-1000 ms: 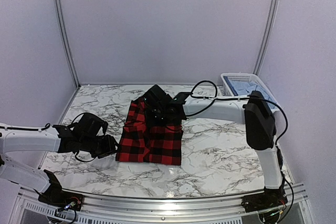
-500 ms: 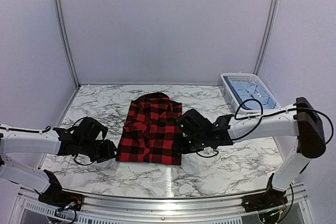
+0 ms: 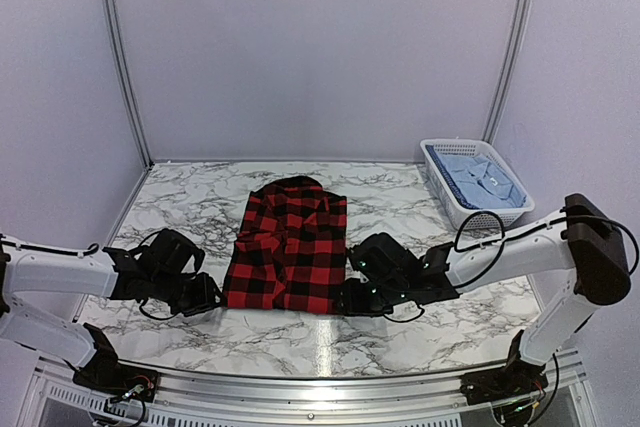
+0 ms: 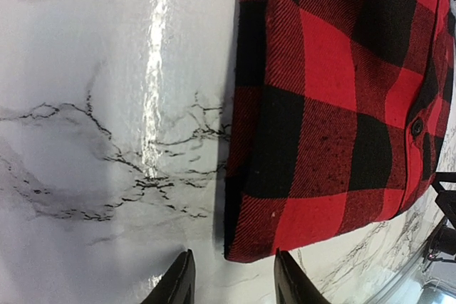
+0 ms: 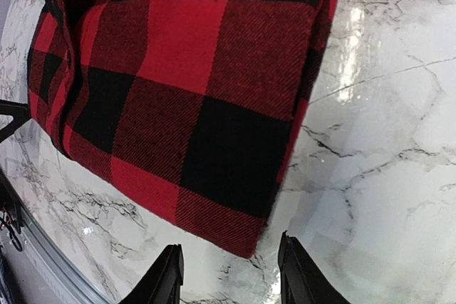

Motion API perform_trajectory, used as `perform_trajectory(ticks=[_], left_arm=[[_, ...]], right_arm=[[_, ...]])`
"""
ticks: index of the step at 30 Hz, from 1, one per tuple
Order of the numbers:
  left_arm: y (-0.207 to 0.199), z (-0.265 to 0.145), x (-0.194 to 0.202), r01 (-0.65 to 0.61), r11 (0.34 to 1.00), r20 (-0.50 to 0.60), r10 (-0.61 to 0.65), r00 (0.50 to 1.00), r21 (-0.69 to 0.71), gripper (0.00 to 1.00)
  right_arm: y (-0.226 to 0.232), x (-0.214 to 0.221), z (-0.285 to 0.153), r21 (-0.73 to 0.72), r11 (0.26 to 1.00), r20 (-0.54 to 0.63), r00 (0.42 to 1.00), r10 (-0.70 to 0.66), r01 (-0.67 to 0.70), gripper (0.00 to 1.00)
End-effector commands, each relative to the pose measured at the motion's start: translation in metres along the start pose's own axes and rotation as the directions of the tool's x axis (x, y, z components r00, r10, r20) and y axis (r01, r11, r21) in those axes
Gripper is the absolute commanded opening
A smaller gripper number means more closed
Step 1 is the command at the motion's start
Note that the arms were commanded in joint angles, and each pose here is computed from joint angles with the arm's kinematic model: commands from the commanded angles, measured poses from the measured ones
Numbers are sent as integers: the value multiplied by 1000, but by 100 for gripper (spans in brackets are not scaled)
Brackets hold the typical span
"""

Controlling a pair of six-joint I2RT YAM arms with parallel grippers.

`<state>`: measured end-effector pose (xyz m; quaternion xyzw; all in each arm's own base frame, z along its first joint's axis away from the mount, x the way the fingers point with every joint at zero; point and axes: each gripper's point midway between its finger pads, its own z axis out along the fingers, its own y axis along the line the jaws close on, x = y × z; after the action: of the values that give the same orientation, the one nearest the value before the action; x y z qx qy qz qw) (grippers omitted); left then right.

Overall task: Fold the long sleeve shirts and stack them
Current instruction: Pick up the 2/3-rectangle-folded shirt from the center of the board.

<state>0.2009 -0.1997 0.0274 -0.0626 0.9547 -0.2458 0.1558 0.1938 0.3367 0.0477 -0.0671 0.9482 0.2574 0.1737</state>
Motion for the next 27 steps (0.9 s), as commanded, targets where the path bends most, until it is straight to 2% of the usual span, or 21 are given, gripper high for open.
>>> perform_trajectory(ticks=[1, 10, 18, 27], left_arm=[[5, 5, 6, 4, 1000, -27, -4, 1000, -3, 39], [6, 11, 4, 7, 1000, -37, -8, 999, -29, 37], [11, 19, 7, 6, 997, -55, -10, 998, -75, 31], [13, 23, 7, 31, 995, -58, -37, 998, -95, 18]], right_arm=[[16, 2, 0, -63, 997, 2, 999, 33, -33, 42], [8, 14, 12, -28, 998, -21, 999, 50, -51, 37], [-2, 21, 15, -12, 997, -25, 997, 70, -70, 36], [-2, 12, 22, 10, 998, 11, 998, 60, -60, 36]])
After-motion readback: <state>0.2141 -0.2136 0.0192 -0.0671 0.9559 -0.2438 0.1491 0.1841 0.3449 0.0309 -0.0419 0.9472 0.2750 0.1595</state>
